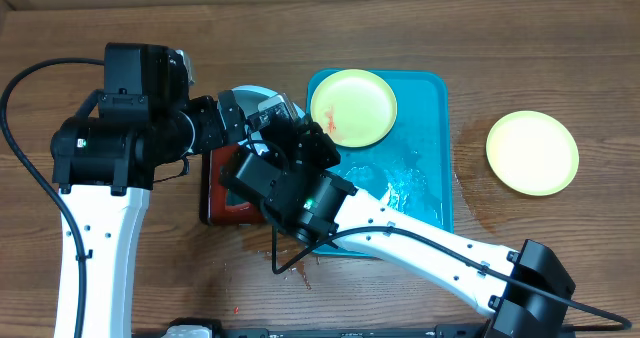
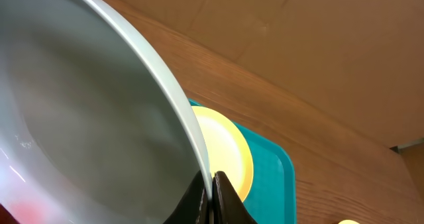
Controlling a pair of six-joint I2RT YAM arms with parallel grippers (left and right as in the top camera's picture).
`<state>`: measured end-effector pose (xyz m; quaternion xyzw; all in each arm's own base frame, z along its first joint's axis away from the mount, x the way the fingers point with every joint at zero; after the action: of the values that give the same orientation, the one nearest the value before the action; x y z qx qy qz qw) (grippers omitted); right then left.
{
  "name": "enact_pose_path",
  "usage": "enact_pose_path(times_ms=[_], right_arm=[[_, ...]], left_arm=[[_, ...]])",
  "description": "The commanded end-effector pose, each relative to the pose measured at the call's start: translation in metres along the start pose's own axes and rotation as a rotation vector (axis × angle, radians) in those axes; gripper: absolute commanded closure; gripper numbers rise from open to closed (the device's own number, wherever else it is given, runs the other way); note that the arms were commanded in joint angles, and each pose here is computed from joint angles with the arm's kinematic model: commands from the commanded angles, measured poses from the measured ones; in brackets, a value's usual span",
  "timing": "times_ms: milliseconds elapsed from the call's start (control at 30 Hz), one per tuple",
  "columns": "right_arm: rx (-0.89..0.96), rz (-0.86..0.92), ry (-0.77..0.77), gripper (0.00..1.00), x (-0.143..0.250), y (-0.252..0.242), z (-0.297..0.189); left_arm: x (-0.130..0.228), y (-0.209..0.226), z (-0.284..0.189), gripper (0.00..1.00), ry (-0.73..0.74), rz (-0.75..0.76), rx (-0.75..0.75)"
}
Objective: Clean dirty plates on tray and stack at the side
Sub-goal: 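Lift the white plate by its rim with the right gripper, then carry the white plate right and stack it on the yellow plate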
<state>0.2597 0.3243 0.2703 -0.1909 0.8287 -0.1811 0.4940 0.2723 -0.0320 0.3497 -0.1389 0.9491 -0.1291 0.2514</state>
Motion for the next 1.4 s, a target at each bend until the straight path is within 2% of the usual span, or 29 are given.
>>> enact_pose_path(times_ms=[0,167,267,367,467,600,667,867,1033,1167,1367], right_arm=[[0.01,0.091,-0.058,0.96,-0.021,-0.019,-0.017],[0.031,0.117,-0.07,0.96,-0.024,-0.023,-0.014],[-0.002,0.241,-0.015,0.96,-0.021,-0.033,0.006],[-0.211,0.378,0.152,0.96,-0.012,-0.042,0.041],[-0.532,0.521,0.309,0.96,-0.007,-0.056,0.073],[-0.804,0.703,0.402,0.96,-0.003,-0.106,0.102],[-0.847,0.802,0.423,0.96,0.004,-0.142,0.114],[-0.531,1.09,0.554,0.96,0.075,-0.27,0.145],[-0.071,1.224,0.763,0.96,0.168,-0.355,0.143],[0.147,1.279,0.882,0.96,0.227,-0.385,0.132],[0.202,1.372,1.012,0.96,0.296,-0.377,0.126]], left_arm=[[-0.002,-0.003,-0.004,0.0,-0.012,0.008,0.015],[-0.002,-0.003,-0.004,0.0,-0.012,0.008,0.015],[-0.002,-0.003,-0.004,0.0,-0.013,0.008,0.015],[-0.002,-0.003,-0.004,0.0,-0.012,0.008,0.015],[-0.002,-0.003,-0.004,0.0,-0.012,0.008,0.015],[-0.002,-0.003,-0.004,0.0,-0.013,0.008,0.015],[-0.002,-0.003,-0.004,0.0,-0.012,0.008,0.015],[-0.002,-0.003,-0.004,0.0,-0.013,0.008,0.015],[-0.002,-0.003,-0.004,0.0,-0.012,0.008,0.015],[-0.002,-0.003,-0.004,0.0,-0.012,0.008,0.015],[-0.002,-0.003,-0.004,0.0,-0.012,0.008,0.015]])
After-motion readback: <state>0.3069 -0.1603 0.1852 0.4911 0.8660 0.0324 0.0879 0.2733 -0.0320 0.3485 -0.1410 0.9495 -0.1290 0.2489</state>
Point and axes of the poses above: each gripper's point midway between its finger pads, its own z axis out along the fingers, its own y axis along the line the jaws close on, x = y × z, the point moved 8 cm from there along -z, back along the fingers, and after that the axes turned 2 degrees about -z, right-handed, at the moved point
